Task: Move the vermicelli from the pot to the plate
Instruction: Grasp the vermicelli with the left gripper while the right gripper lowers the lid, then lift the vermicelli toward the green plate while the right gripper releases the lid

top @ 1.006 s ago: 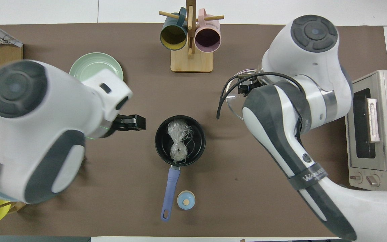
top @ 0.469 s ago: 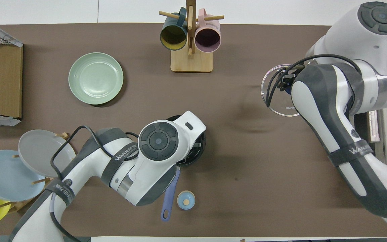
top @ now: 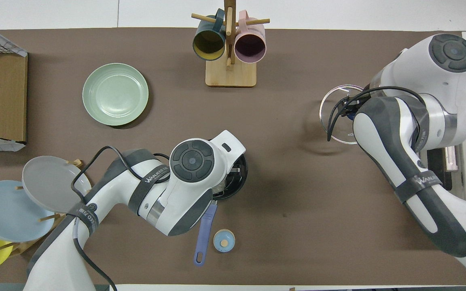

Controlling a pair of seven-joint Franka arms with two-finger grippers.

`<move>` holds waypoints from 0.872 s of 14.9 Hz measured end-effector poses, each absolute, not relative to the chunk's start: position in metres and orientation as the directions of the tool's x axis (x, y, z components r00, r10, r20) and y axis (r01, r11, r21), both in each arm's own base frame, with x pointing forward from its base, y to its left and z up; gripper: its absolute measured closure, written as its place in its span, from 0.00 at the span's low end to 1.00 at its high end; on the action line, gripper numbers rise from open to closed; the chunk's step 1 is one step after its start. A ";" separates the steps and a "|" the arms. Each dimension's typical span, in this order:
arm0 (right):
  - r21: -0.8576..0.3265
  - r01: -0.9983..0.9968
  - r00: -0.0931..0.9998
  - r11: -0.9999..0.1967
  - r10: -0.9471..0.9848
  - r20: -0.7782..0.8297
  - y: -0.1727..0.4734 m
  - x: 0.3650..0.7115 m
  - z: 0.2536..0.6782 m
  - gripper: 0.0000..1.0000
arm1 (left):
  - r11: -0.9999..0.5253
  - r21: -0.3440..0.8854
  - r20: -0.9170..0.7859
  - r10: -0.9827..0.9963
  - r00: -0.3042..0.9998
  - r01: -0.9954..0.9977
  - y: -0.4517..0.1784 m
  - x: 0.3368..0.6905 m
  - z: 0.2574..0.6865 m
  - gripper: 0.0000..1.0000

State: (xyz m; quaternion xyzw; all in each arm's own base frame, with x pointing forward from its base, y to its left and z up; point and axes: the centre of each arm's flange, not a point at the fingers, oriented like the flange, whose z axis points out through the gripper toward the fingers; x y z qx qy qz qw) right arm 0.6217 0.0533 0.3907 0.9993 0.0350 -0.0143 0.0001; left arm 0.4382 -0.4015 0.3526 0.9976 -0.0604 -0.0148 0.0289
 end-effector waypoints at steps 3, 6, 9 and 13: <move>-0.002 0.073 0.997 -0.997 0.073 -0.017 0.054 0.608 0.374 0.33 | -0.990 0.061 -0.026 -0.127 0.992 -0.126 -0.403 0.440 0.339 0.00; -0.002 0.073 0.997 -0.997 0.073 -0.009 0.053 0.592 0.357 0.33 | -0.989 0.054 -0.026 -0.138 0.990 -0.136 -0.405 0.441 0.320 0.00; -0.002 0.086 0.996 -0.996 0.086 -0.002 0.051 0.581 0.345 0.33 | -0.988 0.049 -0.024 -0.146 0.989 -0.145 -0.406 0.442 0.312 0.00; -0.002 0.088 0.996 -0.996 0.088 -0.020 0.037 0.573 0.331 0.33 | -0.987 0.041 -0.014 -0.159 0.987 -0.158 -0.406 0.442 0.308 0.16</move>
